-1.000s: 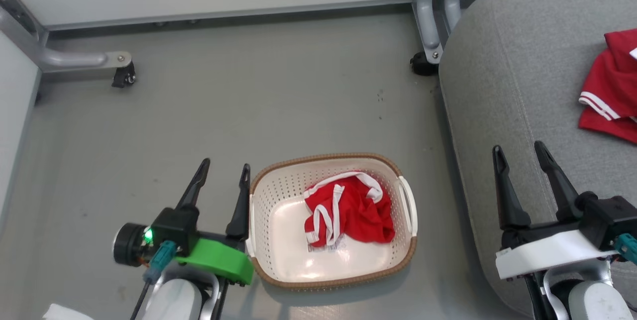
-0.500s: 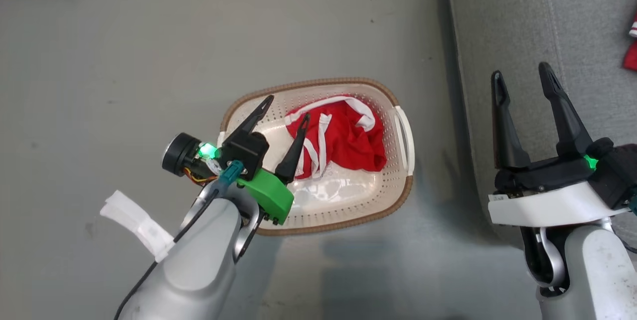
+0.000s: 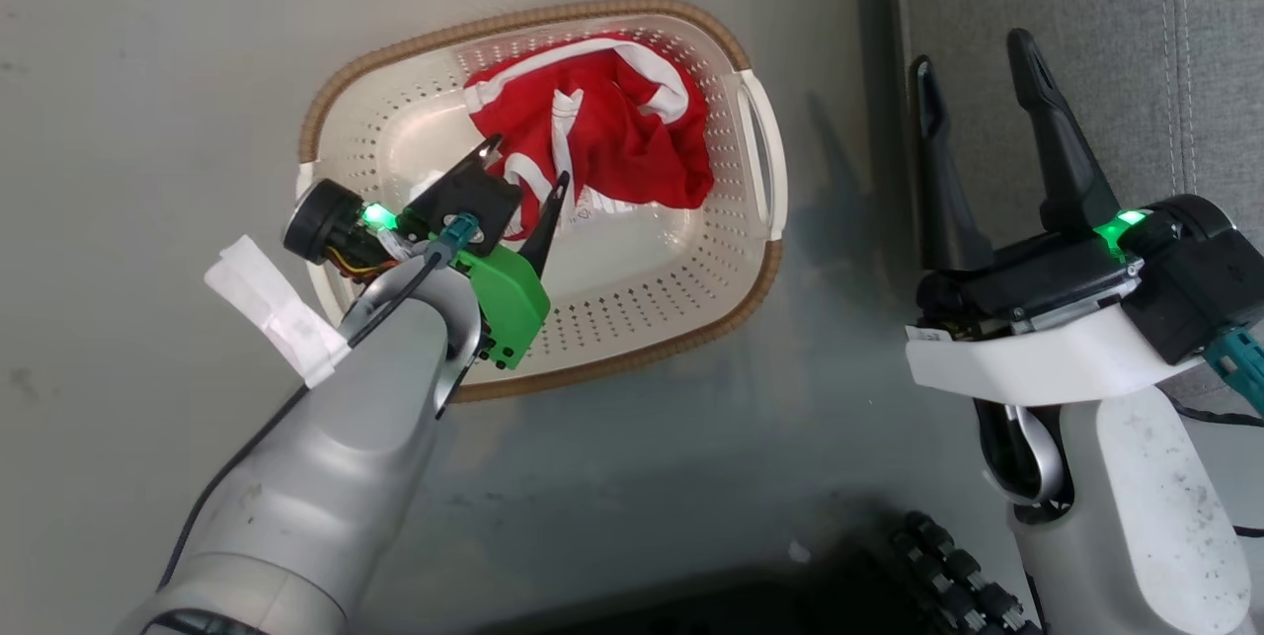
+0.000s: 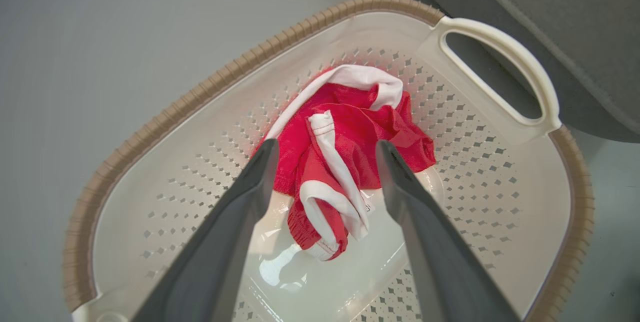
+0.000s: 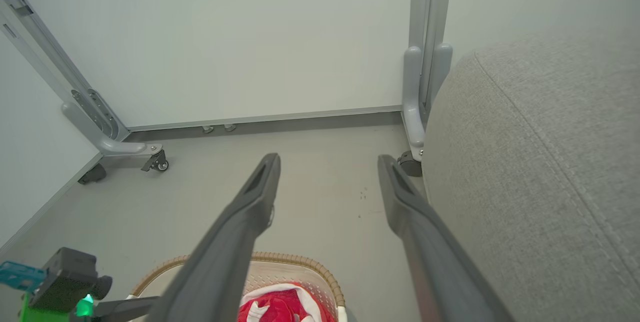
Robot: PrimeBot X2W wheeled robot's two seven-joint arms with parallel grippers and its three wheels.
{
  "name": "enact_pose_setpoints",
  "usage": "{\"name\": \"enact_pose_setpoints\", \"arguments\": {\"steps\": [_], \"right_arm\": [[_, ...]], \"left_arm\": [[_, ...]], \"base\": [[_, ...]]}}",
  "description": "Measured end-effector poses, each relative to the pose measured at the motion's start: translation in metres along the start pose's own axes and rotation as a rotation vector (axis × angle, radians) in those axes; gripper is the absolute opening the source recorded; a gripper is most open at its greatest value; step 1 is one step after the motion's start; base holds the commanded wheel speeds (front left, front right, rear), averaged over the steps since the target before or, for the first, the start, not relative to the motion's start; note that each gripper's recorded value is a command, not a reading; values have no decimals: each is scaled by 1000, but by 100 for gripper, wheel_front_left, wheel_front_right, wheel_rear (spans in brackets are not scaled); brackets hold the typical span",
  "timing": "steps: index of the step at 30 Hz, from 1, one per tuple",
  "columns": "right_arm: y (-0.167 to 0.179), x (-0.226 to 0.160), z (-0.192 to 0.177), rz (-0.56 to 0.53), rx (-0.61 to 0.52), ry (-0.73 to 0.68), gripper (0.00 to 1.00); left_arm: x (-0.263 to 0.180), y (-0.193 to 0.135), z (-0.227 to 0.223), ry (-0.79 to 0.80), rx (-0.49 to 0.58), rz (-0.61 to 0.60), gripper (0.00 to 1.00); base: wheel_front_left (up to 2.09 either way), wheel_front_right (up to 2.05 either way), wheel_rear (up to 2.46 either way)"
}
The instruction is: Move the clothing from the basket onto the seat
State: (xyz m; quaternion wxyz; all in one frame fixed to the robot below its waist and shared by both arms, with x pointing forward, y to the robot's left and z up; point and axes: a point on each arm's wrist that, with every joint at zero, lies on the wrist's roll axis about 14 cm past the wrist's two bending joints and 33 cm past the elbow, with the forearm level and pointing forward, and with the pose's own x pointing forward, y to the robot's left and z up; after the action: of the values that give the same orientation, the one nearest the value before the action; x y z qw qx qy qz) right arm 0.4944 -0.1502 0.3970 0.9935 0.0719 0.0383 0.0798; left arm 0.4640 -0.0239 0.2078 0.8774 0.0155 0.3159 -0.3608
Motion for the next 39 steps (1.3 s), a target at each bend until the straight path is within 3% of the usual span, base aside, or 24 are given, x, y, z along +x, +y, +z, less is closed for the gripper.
{"name": "enact_pose_setpoints", "arguments": {"steps": [11,22,23,24,39], "right_arm": [[-27,-9,-63,-68,17,151,100],[-45,-14,-83,-110,18,199,100],[-45,-15,-84,-113,20,203,100],[-46,-15,-85,-115,21,208,100],[-39,-11,-75,-96,27,184,100]], "left_arm": [[47,14,-81,225,-29,-13,100],[70,18,-127,343,-106,16,100],[72,18,-130,347,-110,15,84],[73,18,-131,352,-112,14,0],[66,12,-105,289,-130,14,0]], "base": [[0,0,0],[0,0,0],[0,0,0],[0,0,0],[0,0,0]]}}
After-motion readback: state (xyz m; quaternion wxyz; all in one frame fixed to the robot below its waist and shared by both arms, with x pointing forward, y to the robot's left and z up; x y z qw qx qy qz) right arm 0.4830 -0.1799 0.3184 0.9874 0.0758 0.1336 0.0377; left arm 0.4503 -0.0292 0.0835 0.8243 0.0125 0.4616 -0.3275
